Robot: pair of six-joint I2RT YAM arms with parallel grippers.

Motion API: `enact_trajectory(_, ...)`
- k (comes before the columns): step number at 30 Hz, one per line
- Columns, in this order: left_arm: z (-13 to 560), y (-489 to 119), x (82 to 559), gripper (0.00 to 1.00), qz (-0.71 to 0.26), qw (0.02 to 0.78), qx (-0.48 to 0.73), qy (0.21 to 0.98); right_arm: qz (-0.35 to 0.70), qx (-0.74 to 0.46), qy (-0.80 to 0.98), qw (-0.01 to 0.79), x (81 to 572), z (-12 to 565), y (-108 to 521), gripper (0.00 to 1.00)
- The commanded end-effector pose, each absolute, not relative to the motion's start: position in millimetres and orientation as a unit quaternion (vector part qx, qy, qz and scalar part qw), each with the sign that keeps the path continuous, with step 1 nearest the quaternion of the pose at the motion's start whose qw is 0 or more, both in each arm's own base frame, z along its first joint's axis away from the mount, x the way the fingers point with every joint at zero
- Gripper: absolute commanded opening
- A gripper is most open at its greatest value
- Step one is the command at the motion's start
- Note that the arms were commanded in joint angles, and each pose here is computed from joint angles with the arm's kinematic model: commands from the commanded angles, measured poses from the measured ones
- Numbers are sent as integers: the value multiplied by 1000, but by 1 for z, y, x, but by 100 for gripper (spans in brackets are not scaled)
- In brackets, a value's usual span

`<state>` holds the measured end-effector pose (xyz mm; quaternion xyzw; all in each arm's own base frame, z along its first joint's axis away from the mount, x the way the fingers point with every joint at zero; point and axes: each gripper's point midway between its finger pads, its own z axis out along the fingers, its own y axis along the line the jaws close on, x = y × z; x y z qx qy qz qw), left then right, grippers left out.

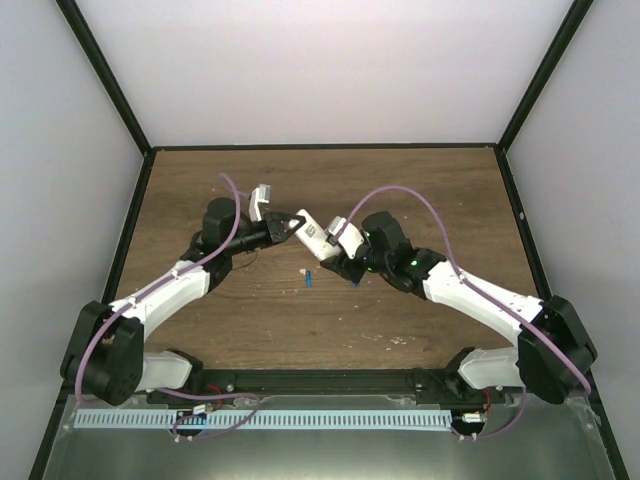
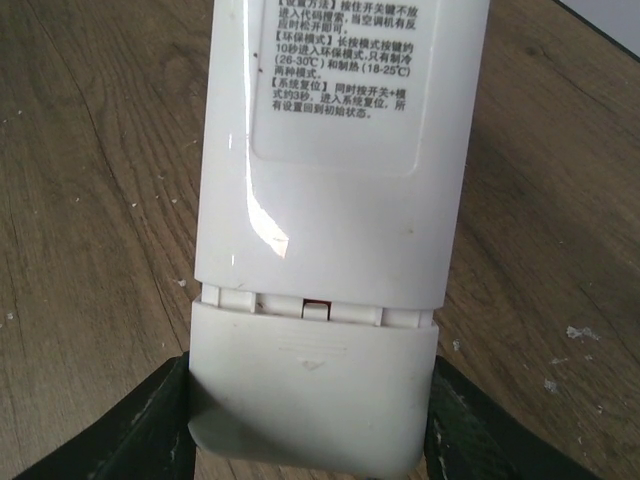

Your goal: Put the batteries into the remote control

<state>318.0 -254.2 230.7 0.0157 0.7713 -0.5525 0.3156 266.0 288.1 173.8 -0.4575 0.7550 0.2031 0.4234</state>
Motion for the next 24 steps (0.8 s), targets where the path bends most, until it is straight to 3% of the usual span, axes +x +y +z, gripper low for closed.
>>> enact_trajectory(1, 266, -242, 335, 11, -530, 386, 14, 755, 214, -475, 762, 386, 256, 167, 290, 34)
enact_trajectory(24, 282, -216, 356, 10, -470, 442, 2, 764, 221, -494, 773, 333, 250, 141, 294, 36)
